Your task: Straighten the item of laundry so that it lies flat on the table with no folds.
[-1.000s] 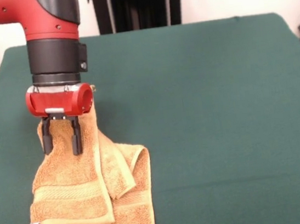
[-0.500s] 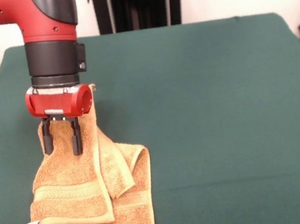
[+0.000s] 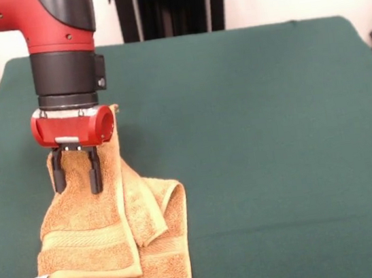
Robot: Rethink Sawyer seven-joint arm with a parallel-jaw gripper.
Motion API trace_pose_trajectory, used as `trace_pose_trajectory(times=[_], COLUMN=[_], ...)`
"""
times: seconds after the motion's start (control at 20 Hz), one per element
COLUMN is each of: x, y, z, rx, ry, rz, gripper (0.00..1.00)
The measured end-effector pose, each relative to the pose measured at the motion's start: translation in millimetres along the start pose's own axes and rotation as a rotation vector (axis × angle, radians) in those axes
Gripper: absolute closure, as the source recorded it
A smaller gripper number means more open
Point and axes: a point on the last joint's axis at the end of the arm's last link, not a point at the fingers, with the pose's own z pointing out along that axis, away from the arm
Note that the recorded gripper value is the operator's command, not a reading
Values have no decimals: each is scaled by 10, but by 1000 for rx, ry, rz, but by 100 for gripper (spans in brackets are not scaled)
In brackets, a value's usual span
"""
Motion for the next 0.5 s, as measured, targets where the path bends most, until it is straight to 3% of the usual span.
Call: trace_pose_trajectory(times=[0.5], x=[-66], y=[-27], z=[-81], rx=[-58], ry=[10], rz=[43], gripper=[0])
